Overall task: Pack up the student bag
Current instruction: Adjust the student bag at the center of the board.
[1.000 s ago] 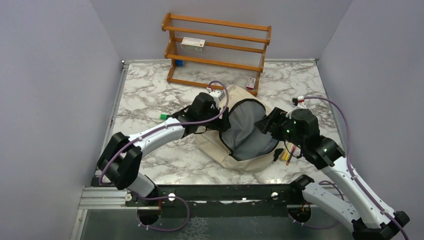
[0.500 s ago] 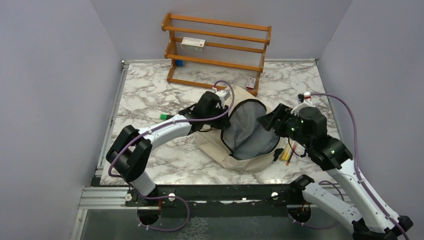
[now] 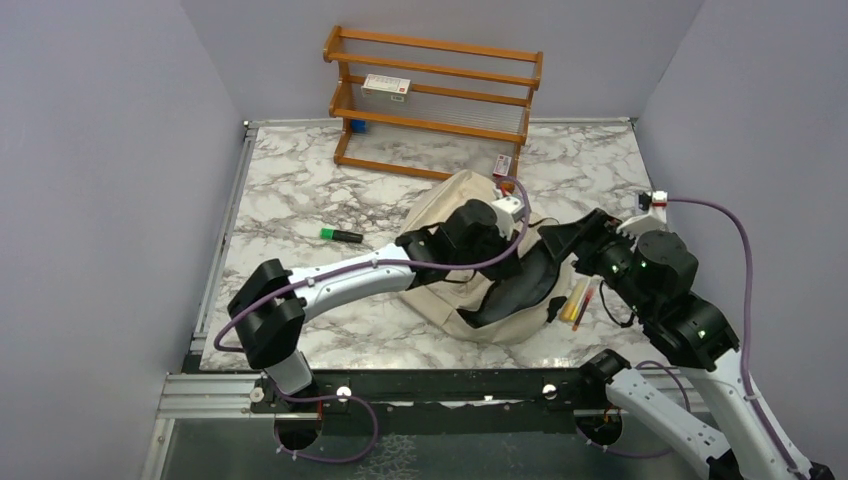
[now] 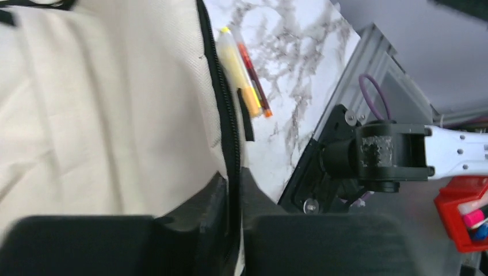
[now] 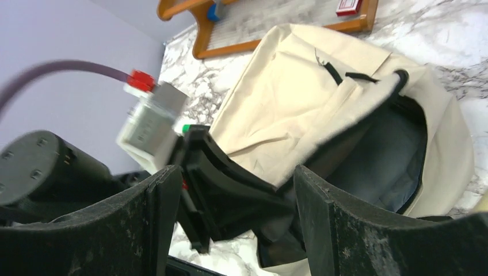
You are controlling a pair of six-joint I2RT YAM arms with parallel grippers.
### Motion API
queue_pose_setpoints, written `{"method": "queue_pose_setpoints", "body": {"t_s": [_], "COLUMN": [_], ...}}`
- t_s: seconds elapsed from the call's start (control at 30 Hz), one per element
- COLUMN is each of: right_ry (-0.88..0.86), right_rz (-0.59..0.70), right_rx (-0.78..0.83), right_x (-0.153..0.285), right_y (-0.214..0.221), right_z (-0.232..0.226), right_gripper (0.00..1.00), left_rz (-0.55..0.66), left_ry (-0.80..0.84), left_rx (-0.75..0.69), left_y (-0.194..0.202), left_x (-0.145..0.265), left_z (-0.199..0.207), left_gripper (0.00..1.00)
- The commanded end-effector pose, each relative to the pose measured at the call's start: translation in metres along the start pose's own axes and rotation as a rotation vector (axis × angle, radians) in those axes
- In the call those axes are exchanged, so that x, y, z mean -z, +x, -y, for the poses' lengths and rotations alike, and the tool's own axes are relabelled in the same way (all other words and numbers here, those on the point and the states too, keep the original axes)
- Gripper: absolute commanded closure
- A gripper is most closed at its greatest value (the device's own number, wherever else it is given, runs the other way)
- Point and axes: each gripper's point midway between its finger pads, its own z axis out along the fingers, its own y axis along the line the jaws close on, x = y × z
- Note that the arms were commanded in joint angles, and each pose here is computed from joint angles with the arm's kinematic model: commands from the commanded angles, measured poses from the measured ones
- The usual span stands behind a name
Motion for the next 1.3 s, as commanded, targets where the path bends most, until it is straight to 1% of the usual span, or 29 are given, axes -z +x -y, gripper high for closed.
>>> {"method": "queue_pose_setpoints", "body": {"t_s": [0.0,0.07,0.13,0.2,0.27,0.37,0.47,0.57,0.6,0.77,0.83,0.93,1.03,1.27], "right_ry": [0.033,0.053,0.066,0.084,0.089,0.089,0.098,0.109,0.119,0.242,0.324,0.390,0.412,0.305], "right_rz": [0.082,0.092,0.089,0.082,0.074,0.060,0.048,0.017,0.003,-0.091,-0.121,-0.153,-0.199,-0.277], "right_rx": [0.005,-0.004,-0.004,-0.005,-0.009,0.000,0.015,0.036,0.045,0.064,0.062,0.091,0.111,0.109], "right_x": [0.014,0.018,0.020,0.021,0.022,0.020,0.013,0.004,0.000,-0.020,-0.024,-0.030,-0.034,-0.040], "right_y": [-0.017,-0.017,-0.015,-0.011,-0.008,-0.003,0.001,0.008,0.011,0.031,0.040,0.051,0.062,0.079], "right_z": [0.008,0.013,0.018,0.023,0.025,0.027,0.030,0.031,0.033,0.052,0.068,0.083,0.089,0.074], "right_gripper": [0.25,0.25,0.25,0.25,0.25,0.25,0.25,0.25,0.25,0.25,0.24,0.23,0.23,0.23], "left_rz": [-0.042,-0.059,-0.071,-0.069,-0.039,0.020,0.084,0.141,0.161,0.209,0.233,0.242,0.215,0.152], "left_ry": [0.080,0.096,0.099,0.080,0.055,0.002,-0.044,-0.111,-0.154,-0.455,-0.555,-0.661,-0.710,-0.693], "left_rx": [-0.009,-0.017,-0.028,-0.032,-0.037,-0.037,-0.006,0.025,0.033,0.160,0.190,0.182,0.140,0.068], "left_y": [0.017,0.024,0.031,0.034,0.028,0.020,0.010,0.004,0.003,0.013,0.018,0.021,0.019,0.003], "left_x": [-0.026,-0.032,-0.035,-0.033,-0.023,-0.005,0.017,0.042,0.050,0.096,0.116,0.136,0.143,0.132], "left_z": [0.029,0.036,0.038,0.033,0.030,0.018,0.001,-0.022,-0.034,-0.115,-0.139,-0.169,-0.191,-0.230], "left_gripper": [0.76,0.64,0.56,0.52,0.49,0.45,0.42,0.40,0.37,0.30,0.25,0.16,0.11,0.08]}}
